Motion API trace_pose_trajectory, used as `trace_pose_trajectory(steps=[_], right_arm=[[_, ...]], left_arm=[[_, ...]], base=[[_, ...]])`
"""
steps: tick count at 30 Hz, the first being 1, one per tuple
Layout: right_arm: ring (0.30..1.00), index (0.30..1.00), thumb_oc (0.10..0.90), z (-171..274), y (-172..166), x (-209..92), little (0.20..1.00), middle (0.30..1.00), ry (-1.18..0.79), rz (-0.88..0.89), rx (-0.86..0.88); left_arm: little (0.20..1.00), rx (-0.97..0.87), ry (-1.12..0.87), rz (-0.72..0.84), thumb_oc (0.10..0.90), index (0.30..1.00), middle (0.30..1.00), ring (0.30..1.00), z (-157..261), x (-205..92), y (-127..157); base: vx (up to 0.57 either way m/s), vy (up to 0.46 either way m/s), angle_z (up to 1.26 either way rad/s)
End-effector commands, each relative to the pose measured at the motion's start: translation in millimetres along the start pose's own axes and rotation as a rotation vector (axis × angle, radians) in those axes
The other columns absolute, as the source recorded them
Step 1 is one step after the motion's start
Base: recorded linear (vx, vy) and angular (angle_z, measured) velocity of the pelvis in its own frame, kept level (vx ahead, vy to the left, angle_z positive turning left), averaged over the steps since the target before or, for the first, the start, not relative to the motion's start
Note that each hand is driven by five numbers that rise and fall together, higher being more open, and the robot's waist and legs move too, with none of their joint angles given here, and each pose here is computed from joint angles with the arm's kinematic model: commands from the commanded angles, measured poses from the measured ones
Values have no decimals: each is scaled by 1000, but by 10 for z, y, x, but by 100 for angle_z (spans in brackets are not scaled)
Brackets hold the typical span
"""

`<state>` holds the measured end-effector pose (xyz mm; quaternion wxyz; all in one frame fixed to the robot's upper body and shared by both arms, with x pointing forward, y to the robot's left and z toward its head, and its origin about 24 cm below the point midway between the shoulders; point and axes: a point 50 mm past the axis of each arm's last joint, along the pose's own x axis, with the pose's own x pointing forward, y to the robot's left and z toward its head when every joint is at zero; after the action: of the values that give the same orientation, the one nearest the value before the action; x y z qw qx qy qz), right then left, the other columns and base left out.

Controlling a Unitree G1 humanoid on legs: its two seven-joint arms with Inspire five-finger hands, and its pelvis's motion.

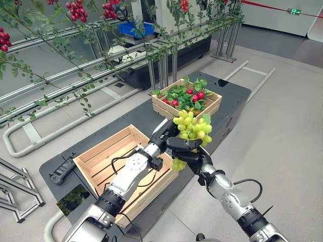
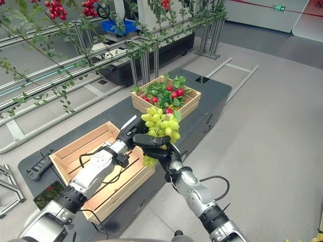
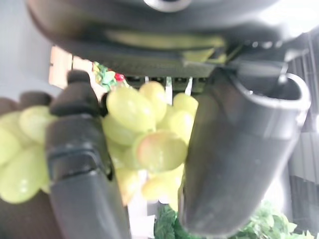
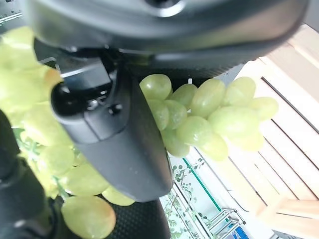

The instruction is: Pick up the fruits from the basket on one side to the basket on the other side

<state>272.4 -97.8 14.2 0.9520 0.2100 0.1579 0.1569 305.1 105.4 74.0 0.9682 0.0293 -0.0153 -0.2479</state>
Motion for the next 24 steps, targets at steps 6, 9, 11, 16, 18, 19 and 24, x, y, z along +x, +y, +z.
trace_pose_trajectory(steps=[6,9,11,16,18,19,24], right_arm=[[300,300,400,831,-4,45,300,300,-450,-16,45],[300,300,400,857,-93,7,300,300,-469,-53,51],[300,300,400,870,-127,-6,300,300,-476,-69,53],[300,300,400,887,-247,-46,300,300,-490,-117,54],[300,300,400,896,-291,-67,300,300,-494,-133,54],[300,300,400,898,-311,-76,300,300,-495,-140,55],[300,300,400,885,-384,-117,300,300,-495,-156,53]], left_arm=[[900,53,-163,90,800,900,900,900,280,120,203],[900,61,-160,85,800,900,900,900,276,107,205],[900,62,-159,82,800,900,900,900,269,102,209],[900,61,-156,82,800,900,900,900,267,98,233],[900,62,-153,84,800,900,900,900,266,96,236],[900,62,-152,83,800,900,900,900,264,95,236],[900,46,-150,98,800,900,900,900,248,97,247]], base=[[0,0,0],[0,0,0],[0,0,0],[0,0,0],[0,0,0],[0,0,0],[3,-7,-1]])
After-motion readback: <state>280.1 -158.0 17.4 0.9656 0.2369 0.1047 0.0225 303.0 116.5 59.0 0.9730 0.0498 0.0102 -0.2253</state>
